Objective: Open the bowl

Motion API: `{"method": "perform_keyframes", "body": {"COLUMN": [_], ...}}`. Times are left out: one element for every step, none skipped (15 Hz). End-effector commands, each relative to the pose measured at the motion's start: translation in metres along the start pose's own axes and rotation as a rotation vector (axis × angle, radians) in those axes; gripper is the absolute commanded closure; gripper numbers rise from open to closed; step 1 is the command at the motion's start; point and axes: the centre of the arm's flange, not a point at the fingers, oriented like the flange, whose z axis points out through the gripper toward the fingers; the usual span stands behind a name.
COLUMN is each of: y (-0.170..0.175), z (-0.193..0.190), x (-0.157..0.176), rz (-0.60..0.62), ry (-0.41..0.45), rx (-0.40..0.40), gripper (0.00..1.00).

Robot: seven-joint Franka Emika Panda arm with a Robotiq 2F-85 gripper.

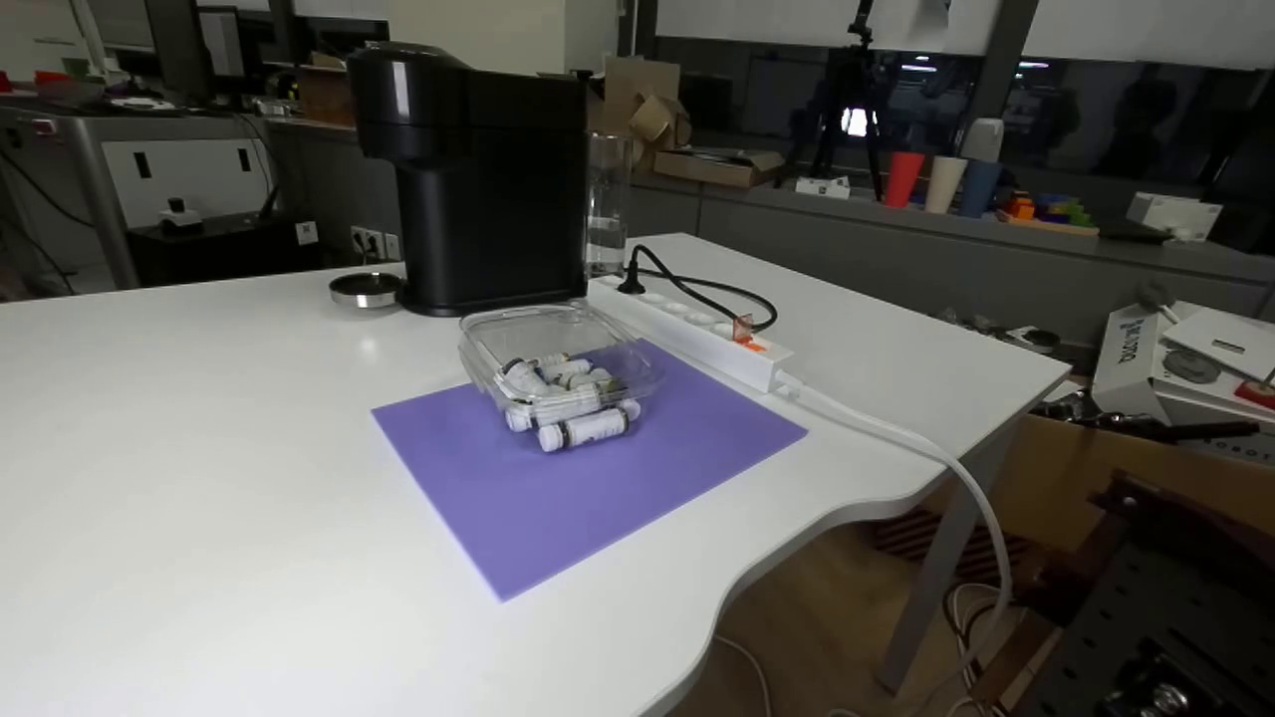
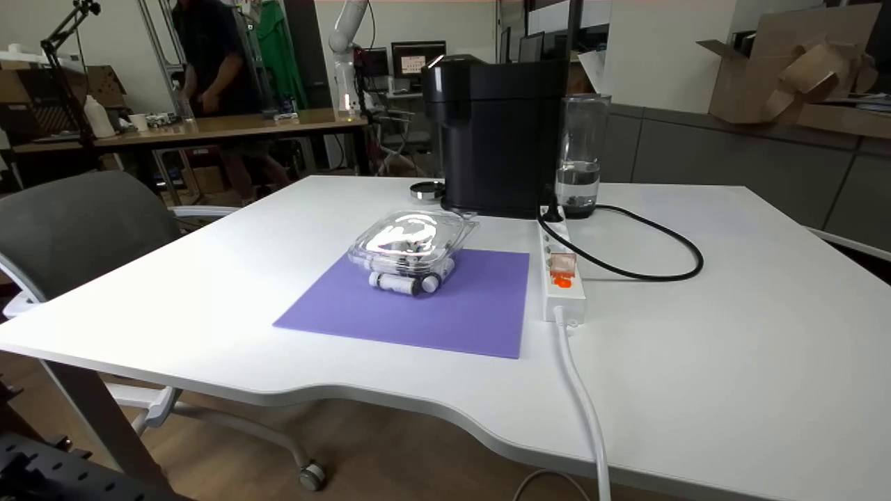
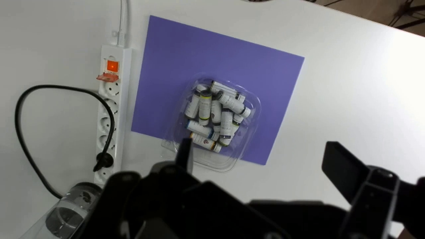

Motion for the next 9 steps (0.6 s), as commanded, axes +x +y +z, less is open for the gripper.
{"method": "perform_keyframes", "body": {"y": [0.014, 0.027, 0.034, 0.036, 0.035, 0.035, 0.043, 0.053, 0.068], "z": [0.000, -0.001, -0.002, -0.003, -0.004, -0.003, -0.002, 0.001, 0.008], "x": [-0.001, -0.002, -0.003, -0.004, -0.003, 0.000, 0.006, 0.011, 0.019], "rz": [-0.020, -0.029, -0.033, -0.034, -0.036, -0.037, -0.044, -0.023, -0.005], "ry": [0.014, 0.028, 0.037, 0.042, 0.043, 0.057, 0.056, 0.065, 0.077], "rx": [0.034, 0.058, 0.067, 0.072, 0.074, 0.054, 0.054, 0.045, 0.020], "gripper": [0.00, 0.00, 0.00, 0.00, 0.00, 0.00, 0.00, 0.00, 0.00]}}
